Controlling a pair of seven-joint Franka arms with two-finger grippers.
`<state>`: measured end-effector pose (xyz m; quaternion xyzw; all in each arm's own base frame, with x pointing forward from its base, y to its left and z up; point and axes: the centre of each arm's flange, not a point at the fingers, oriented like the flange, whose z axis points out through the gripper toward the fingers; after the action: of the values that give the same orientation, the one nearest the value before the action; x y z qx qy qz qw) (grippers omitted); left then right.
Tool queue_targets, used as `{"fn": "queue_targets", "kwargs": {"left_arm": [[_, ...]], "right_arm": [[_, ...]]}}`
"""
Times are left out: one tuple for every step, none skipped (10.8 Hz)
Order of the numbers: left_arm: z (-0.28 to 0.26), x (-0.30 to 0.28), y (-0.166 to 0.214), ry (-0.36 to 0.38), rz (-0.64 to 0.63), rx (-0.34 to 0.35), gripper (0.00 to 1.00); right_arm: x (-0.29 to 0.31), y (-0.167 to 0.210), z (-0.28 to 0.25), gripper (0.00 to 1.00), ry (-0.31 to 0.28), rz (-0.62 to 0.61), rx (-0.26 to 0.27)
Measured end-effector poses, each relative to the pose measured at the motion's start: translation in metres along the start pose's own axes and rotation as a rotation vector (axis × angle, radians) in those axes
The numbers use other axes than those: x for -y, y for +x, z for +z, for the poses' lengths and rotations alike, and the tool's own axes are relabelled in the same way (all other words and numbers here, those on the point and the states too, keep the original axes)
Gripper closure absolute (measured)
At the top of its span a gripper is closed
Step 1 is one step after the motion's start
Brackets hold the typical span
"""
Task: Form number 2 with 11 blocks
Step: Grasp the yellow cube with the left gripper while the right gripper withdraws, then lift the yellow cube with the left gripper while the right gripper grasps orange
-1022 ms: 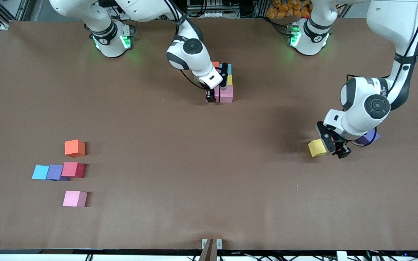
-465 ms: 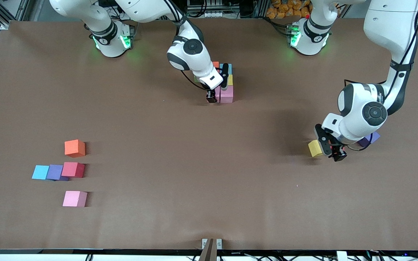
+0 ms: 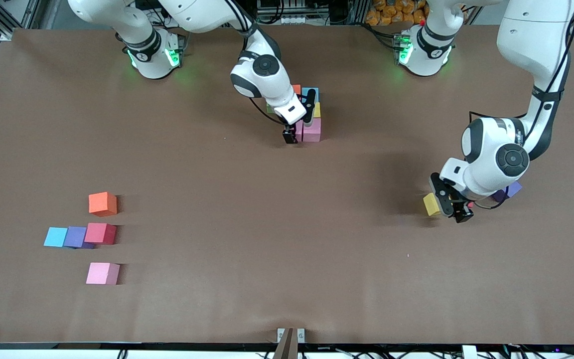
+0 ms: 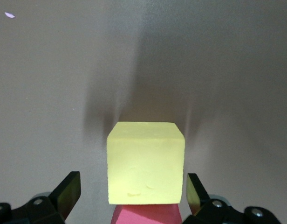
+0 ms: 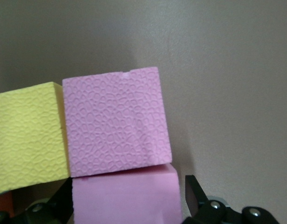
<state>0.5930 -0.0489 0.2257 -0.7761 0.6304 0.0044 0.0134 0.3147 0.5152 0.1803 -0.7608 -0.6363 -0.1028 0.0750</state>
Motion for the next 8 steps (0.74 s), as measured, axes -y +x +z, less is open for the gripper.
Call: {"fn": "queue_targets", "kwargs": {"left_arm": [[0.002,0.0,0.002,-0.002,0.001,-0.001,0.0],[0.003,-0.001,0.004,-0.004,0.002,-0.002,0.0],[0.005,0.0,0.005,-0.005,0.003,-0.002,0.0],[0.007,0.0,0.006,-0.003,0.004,-0.002,0.0],[0.011,0.001,0.006,0.001,0.005,-0.003,0.0],[0.015,0.001,0.007,0.006,0.006,-0.004,0.0],[0.02,0.001,0.008,0.011,0.007,-0.006,0.0],[0.025,0.001,0.008,0.019,0.008,-0.007,0.0]], "right_arm": [[-0.002,0.002,-0.002,0.0,-0.004,0.001,-0.005],[-0.004,0.005,-0.005,0.0,-0.008,0.001,-0.012],[-0.005,0.007,-0.01,0.0,-0.012,0.001,-0.012],[-0.007,0.009,-0.019,0.0,-0.012,0.0,0.003],[-0.009,0.011,-0.03,0.0,-0.012,-0.002,0.026],[-0.013,0.012,-0.044,0.0,-0.011,-0.001,0.057],[-0.018,0.012,-0.059,0.0,-0.011,0.005,0.088],[-0.028,0.01,-0.076,0.0,-0.013,0.019,0.119]]}}
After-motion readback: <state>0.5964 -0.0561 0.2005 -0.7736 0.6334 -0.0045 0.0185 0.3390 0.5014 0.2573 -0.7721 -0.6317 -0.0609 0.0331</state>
